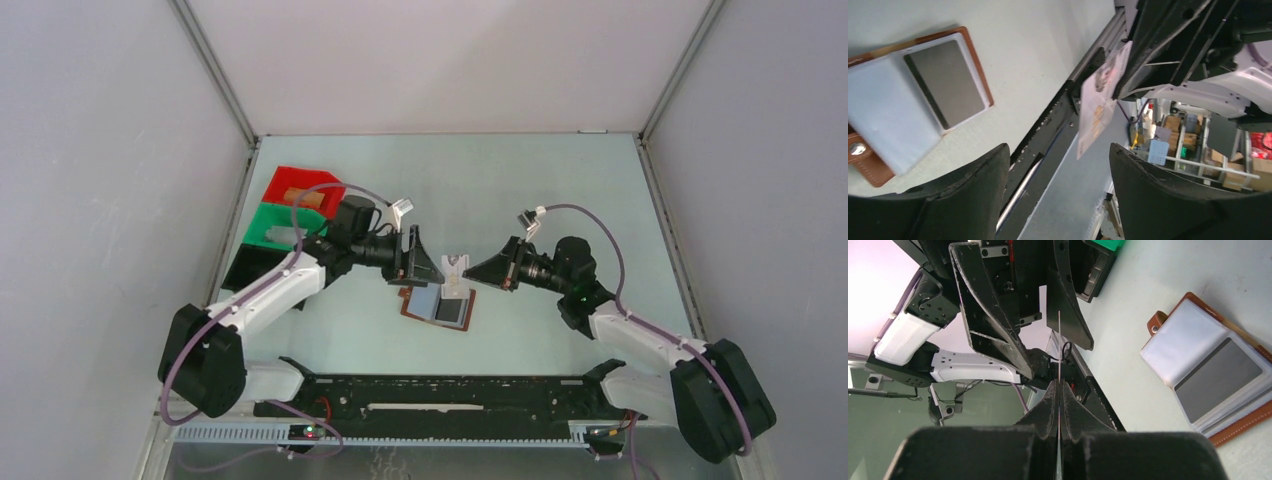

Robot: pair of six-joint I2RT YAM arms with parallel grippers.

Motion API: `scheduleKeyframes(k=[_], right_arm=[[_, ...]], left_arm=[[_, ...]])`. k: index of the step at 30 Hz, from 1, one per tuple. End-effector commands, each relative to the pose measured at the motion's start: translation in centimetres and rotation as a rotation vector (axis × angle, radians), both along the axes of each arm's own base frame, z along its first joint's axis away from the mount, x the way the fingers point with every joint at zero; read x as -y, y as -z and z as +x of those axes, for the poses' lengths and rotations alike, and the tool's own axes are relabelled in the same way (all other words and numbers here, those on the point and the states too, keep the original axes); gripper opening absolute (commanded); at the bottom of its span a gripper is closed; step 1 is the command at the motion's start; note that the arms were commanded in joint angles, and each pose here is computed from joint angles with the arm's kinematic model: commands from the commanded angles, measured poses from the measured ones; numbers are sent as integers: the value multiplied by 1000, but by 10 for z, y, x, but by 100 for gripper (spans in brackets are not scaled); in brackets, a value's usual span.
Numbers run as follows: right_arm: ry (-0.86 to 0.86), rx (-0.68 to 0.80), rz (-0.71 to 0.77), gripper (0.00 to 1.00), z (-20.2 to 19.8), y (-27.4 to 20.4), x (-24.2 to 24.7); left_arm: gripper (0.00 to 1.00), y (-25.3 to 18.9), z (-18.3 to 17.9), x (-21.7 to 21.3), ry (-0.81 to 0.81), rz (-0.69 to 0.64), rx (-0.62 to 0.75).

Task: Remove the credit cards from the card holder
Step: Place the credit card in the storage box.

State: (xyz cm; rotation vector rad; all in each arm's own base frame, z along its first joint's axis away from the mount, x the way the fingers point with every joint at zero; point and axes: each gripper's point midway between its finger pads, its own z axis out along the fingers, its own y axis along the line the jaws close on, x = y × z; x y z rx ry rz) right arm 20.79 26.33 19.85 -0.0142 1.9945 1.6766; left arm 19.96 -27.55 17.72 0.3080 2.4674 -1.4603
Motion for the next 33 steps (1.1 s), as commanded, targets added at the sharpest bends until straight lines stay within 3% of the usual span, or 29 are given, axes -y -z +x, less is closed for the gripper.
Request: scheduleKeyframes(k=[1, 5, 20, 23, 25, 27, 33], right_arm=[[-59, 101, 106, 0, 0, -40, -13], [-88, 92, 133, 0, -1, -43, -24], [-92, 13, 108, 2, 4, -21, -38], [-68, -29, 88, 45, 11, -13, -34], [-27, -46, 62, 64, 16, -7, -29], [21, -57, 25, 68, 23, -1, -21], [169, -103, -110, 69, 37, 24, 11]], left_arm=[[77, -25, -8, 8, 56, -122, 20], [66, -30, -7, 12, 54, -169, 11], [2, -33, -1, 9, 9, -174, -12], [0, -32, 6, -3, -32, -151, -12], [0, -33, 14, -19, -80, -123, 2], [0, -36, 23, -35, -129, -103, 14], [0, -35, 60, -104, -362, 17, 2]])
